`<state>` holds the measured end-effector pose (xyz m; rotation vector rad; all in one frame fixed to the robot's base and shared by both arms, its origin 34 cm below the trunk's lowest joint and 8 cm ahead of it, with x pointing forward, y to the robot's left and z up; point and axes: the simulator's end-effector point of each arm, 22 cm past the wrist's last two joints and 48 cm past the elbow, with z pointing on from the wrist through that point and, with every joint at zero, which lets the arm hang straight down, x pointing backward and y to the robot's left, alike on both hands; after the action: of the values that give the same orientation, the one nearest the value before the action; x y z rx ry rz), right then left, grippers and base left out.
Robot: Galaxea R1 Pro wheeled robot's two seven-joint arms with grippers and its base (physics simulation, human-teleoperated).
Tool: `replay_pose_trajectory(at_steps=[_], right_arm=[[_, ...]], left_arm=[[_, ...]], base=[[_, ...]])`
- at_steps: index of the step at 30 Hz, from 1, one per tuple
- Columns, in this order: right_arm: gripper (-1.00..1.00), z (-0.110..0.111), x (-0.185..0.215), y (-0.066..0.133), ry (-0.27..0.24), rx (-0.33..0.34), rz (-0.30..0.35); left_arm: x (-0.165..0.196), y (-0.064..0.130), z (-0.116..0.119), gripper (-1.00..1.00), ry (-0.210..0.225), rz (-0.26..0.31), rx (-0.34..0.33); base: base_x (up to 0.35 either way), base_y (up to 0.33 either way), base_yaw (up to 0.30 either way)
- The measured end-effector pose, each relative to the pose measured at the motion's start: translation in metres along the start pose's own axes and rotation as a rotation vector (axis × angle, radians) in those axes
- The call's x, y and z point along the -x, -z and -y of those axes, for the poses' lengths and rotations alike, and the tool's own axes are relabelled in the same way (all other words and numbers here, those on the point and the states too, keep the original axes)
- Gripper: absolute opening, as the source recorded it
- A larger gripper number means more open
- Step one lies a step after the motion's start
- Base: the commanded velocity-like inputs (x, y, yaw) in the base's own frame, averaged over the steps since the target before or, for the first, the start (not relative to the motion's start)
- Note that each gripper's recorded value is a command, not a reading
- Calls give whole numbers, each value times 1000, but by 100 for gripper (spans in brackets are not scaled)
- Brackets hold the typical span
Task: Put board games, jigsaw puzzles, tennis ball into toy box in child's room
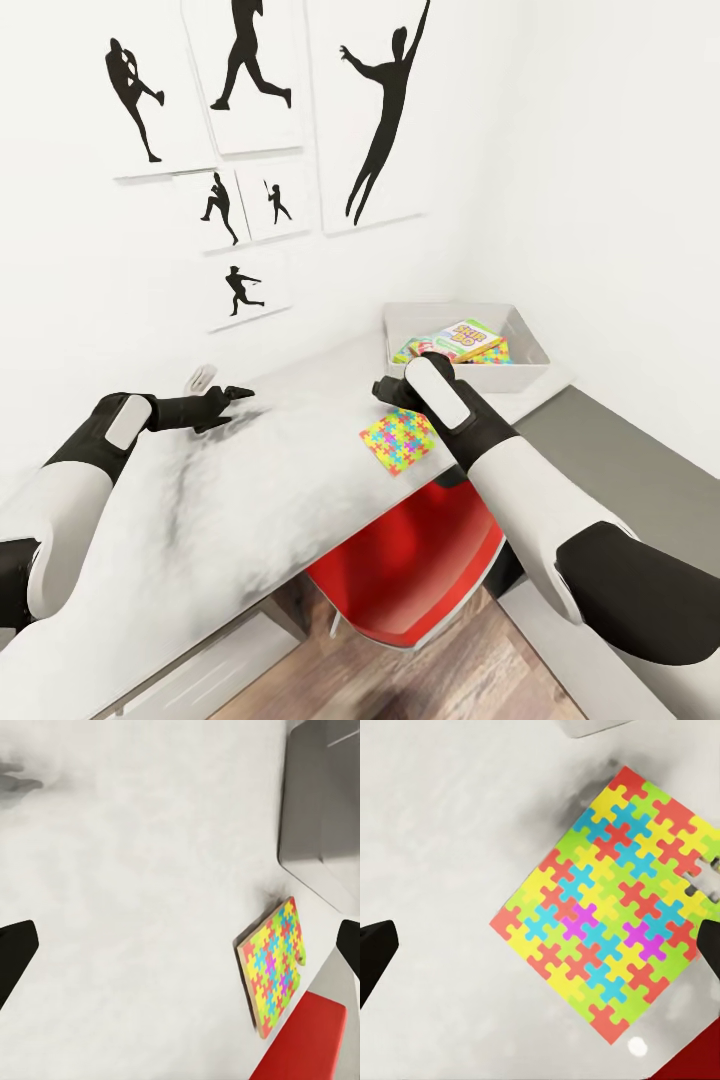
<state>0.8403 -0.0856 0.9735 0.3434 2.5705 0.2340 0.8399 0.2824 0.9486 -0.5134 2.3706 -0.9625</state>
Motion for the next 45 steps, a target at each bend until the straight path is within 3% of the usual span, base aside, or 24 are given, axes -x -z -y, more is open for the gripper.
replay_pose_trajectory(at_steps=[7,12,20,36,45], right_arm=[[100,-4,1,0,-3,18,4],[100,-3,1,-1,-1,14,8],[100,12,23,0,16,-46,102],[100,18,20,-12,13,-47,114],[100,30,30,-16,0,-91,179]], left_arm=[[-3,-1,-1,100,4,-5,-6],[-5,-1,8,100,4,-6,-52],[-6,0,18,100,3,-9,-101],[-7,0,18,100,2,-10,-104],[-7,0,18,100,1,-12,-102]], base=[[0,0,0],[0,0,0],[0,0,0],[0,15,0],[0,21,0]])
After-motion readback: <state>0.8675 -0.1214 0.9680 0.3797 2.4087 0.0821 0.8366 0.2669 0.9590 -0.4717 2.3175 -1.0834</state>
